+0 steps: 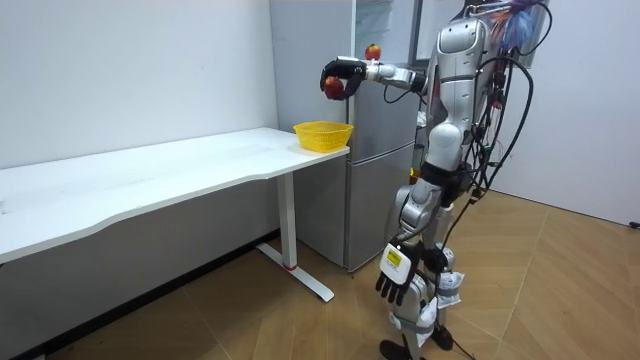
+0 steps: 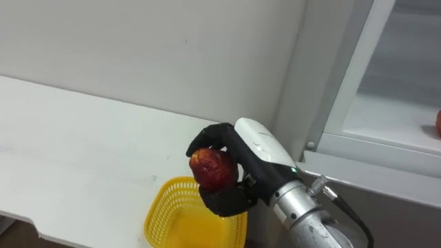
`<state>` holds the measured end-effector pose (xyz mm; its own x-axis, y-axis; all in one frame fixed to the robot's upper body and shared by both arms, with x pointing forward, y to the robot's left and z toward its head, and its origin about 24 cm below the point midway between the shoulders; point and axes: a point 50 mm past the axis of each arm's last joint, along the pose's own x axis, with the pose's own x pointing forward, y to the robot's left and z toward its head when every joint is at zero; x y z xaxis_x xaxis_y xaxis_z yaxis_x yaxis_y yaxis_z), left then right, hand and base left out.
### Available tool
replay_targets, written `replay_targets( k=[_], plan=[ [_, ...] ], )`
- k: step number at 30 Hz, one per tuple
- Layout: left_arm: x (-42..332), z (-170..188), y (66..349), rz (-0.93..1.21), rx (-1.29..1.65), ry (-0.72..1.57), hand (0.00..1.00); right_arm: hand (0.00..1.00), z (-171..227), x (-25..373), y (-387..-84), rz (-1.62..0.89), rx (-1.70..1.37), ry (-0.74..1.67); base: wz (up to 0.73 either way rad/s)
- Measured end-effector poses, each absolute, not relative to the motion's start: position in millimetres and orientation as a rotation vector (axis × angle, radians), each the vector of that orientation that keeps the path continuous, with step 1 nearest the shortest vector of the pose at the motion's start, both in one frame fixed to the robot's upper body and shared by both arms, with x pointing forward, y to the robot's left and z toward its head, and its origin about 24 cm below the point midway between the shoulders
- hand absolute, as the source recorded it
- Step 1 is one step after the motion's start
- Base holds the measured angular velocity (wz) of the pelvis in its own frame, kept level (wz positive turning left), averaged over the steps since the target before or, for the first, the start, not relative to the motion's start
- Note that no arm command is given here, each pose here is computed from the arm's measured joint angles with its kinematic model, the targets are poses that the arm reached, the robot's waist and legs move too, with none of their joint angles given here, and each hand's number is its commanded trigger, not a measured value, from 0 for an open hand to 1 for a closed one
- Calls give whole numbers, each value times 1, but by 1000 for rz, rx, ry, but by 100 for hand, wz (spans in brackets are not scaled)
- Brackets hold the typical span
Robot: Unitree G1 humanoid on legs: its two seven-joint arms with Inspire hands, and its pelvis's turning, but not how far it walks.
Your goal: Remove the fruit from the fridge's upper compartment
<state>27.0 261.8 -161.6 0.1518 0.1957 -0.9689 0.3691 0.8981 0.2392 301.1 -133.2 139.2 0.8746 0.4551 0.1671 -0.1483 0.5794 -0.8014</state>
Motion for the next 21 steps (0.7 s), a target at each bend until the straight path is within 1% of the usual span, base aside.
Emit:
replay_targets(
  k=[6, 13, 21],
  plan=[
    [34, -161, 262, -137, 481, 1416, 0, 100, 117, 306, -134, 409, -909, -274, 0],
    [35, -161, 262, -133, 483, 1421, 0, 100, 99, 312, -144, 402, -962, -160, 0],
    [36, -159, 266, -131, 488, 1423, 0, 100, 92, 314, -140, 423, -1012, -132, 6]
  ],
)
